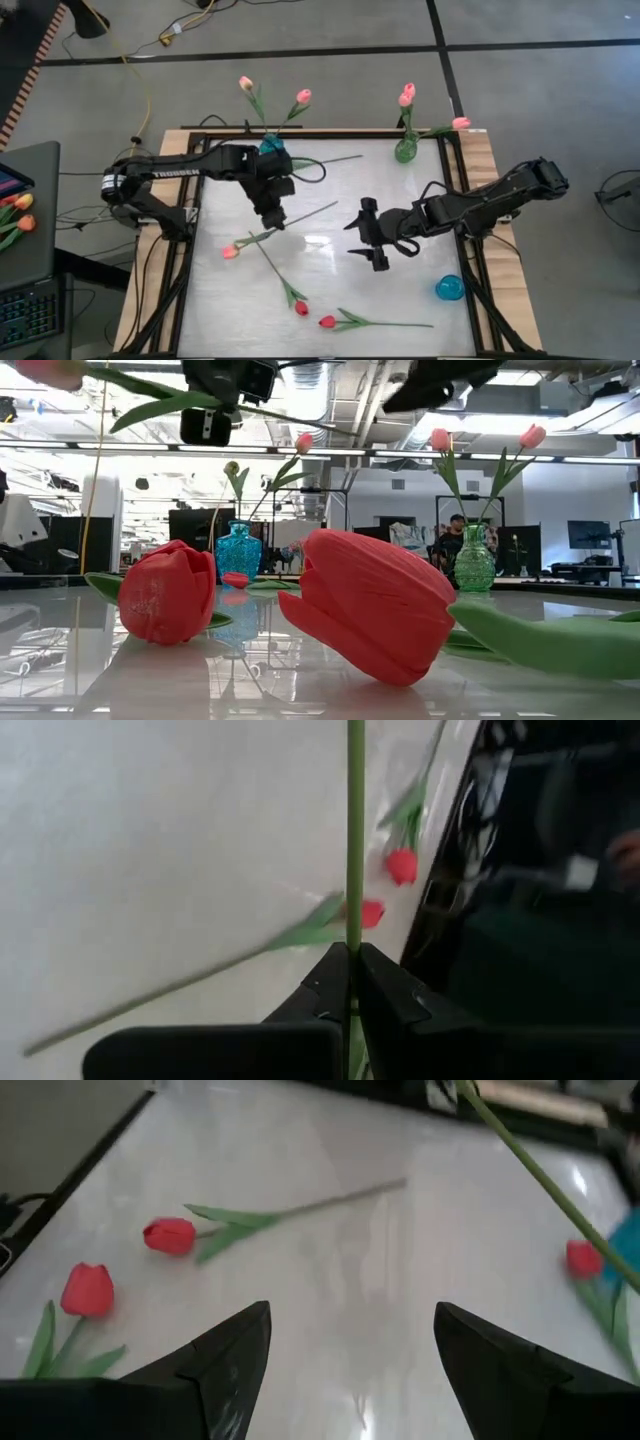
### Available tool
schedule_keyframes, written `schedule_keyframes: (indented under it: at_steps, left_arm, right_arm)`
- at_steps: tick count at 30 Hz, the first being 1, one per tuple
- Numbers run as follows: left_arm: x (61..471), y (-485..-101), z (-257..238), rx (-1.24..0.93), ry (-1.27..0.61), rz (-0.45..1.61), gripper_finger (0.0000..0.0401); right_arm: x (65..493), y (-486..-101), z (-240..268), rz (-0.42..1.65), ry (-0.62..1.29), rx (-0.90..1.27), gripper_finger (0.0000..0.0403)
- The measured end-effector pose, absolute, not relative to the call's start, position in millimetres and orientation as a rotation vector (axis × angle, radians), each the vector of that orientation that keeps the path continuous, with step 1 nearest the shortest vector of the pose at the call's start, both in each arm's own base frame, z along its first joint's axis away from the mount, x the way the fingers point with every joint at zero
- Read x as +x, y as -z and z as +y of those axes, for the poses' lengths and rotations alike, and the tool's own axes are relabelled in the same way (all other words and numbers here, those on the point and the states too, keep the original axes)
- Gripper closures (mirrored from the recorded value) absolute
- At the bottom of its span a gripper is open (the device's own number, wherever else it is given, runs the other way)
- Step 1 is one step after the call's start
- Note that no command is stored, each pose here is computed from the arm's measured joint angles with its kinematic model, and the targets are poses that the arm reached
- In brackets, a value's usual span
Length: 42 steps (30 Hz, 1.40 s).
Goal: Sort flowers into vase by color
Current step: Put the light pink flower into the top blue vase
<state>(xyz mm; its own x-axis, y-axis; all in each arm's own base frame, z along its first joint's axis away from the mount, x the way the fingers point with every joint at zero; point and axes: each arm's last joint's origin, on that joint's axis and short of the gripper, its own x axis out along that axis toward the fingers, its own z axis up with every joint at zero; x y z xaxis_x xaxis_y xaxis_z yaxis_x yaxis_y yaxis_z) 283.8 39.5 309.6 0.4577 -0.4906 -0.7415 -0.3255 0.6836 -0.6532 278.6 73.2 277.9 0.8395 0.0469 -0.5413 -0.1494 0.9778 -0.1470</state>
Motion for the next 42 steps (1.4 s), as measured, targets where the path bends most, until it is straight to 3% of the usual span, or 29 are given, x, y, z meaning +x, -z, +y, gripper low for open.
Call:
schedule_keyframes:
  at_steps: [4, 12, 22, 37, 42]
  left_arm:
    - [290, -313, 44, -0.986, 0.074, 1.066, 0.0401]
    - [310, -318, 44, -1.206, 0.093, 0.961, 0.0401]
    - [336, -325, 49, -1.349, 0.144, 0.792, 0.0401]
    - [340, -322, 54, -1.378, 0.123, 0.781, 0.0401]
    - [340, -322, 54, -1.371, 0.121, 0.779, 0.0401]
  right_arm:
    - [284, -287, 75, 0.454, -0.091, -0.256, 0.0094]
    - [284, -311, 90, 0.253, 0.131, -0.681, 0.0094]
    - [296, -296, 84, 0.344, 0.19, -0.857, 0.01]
    - [317, -278, 87, 0.433, 0.326, -1.079, 0.0102]
    - [318, -283, 87, 0.433, 0.341, -1.09, 0.0127]
